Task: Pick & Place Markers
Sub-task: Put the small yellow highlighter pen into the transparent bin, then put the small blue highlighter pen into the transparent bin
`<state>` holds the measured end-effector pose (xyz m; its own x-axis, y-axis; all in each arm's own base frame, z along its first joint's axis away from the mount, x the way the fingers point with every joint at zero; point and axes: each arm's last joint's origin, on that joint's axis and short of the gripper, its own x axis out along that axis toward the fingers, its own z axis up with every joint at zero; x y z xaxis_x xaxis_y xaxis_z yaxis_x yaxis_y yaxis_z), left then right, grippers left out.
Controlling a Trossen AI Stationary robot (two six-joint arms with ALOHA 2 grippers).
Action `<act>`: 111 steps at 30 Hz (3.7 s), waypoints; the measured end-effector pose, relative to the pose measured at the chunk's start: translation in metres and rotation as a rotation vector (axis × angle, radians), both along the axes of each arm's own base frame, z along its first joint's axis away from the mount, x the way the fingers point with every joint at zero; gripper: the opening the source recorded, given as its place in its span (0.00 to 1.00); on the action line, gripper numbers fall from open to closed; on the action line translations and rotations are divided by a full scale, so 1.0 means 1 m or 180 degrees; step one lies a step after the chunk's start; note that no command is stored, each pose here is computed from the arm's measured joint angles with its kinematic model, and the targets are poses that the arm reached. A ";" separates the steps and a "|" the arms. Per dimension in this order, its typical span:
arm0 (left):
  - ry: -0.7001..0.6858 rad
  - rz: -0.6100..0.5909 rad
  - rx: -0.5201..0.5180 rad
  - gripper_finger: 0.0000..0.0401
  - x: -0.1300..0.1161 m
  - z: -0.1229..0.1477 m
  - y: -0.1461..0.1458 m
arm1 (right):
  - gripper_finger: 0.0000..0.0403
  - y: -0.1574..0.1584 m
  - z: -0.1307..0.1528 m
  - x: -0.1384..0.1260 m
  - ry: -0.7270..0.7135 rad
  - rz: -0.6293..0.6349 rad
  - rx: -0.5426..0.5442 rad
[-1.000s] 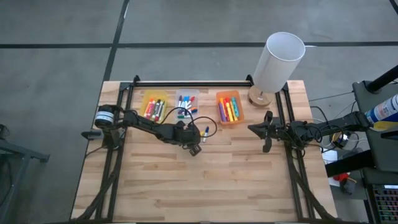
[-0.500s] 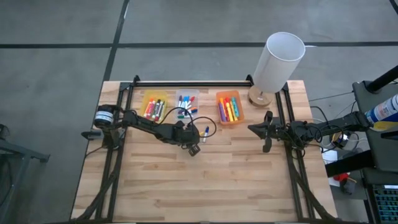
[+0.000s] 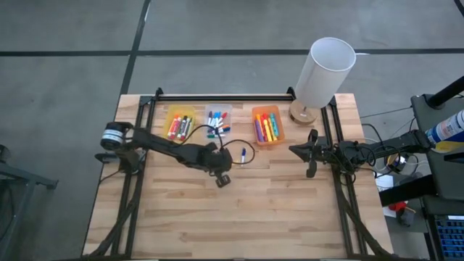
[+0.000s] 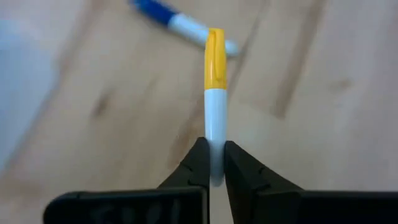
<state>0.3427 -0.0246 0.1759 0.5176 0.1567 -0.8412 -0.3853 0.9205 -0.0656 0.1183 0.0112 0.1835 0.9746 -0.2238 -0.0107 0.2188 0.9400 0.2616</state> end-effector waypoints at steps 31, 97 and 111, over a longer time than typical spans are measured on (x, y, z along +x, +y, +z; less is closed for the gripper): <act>-0.0044 0.1607 -0.0082 0.06 -0.034 0.016 0.156 | 0.02 0.000 0.000 0.000 0.0002 0.0001 -0.0002; -0.0255 0.1142 -0.0049 0.32 0.074 -0.017 0.030 | 0.02 0.000 0.000 0.000 -0.0001 0.0002 0.0000; -0.0299 0.1085 -0.0016 0.32 0.077 -0.021 0.031 | 0.02 0.000 0.000 0.000 0.0001 0.0000 -0.0001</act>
<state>0.4193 0.0065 0.1545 0.5113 0.3297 -0.7936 -0.6624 0.7395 -0.1196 0.1183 0.0112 0.1835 0.9746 -0.2238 -0.0110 0.2188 0.9401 0.2613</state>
